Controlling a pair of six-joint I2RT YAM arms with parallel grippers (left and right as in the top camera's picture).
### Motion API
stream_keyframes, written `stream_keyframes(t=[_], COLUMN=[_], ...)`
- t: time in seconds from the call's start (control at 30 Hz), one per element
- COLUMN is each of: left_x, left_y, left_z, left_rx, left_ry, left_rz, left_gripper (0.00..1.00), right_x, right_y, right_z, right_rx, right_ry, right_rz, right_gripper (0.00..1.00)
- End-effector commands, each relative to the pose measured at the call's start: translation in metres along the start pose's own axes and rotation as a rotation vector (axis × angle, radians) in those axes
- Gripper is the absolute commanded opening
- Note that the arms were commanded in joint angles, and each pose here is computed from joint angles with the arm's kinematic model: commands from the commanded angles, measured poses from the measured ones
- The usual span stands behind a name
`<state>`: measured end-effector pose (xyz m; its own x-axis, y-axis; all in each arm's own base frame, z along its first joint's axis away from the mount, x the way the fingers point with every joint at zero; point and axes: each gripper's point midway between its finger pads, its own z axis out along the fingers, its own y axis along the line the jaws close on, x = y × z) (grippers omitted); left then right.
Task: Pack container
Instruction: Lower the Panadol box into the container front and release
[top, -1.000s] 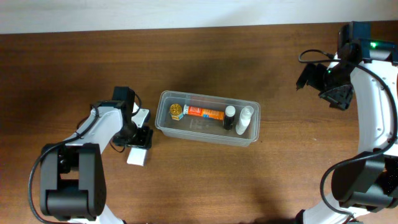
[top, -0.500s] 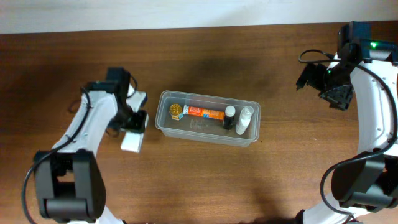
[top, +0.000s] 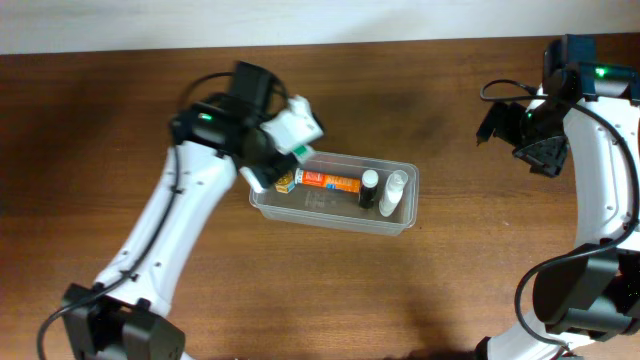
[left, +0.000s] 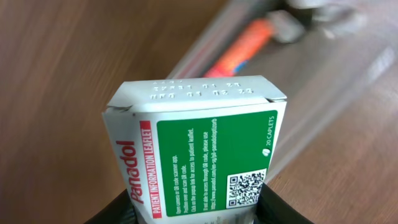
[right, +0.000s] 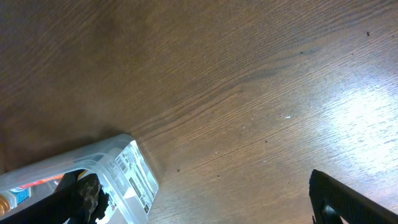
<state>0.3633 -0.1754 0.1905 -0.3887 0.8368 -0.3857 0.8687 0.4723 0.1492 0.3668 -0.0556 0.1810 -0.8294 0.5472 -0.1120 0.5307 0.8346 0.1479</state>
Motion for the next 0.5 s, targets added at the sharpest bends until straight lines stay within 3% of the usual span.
stream_keyframes(t=[0.0, 0.13, 0.47], left_x=[-0.015, -0.017, 0.001], left_y=[-0.029, -0.043, -0.050], left_z=[0.017, 0.043, 0.101], left_rx=[0.076, 0.134, 0.238], left_ry=[-0.016, 0.013, 0.103], left_rz=[0.360, 0.487, 0.520], left_gripper=[0.47, 0.47, 0.49], right_x=[0.000, 0.000, 0.000], right_y=[-0.001, -0.001, -0.001], right_z=[-0.002, -0.002, -0.002], right_rx=[-0.003, -0.003, -0.003], right_ry=[-0.004, -0.004, -0.004], right_rz=[-0.004, -0.004, -0.004], right_gripper=[0.99, 0.99, 0.99])
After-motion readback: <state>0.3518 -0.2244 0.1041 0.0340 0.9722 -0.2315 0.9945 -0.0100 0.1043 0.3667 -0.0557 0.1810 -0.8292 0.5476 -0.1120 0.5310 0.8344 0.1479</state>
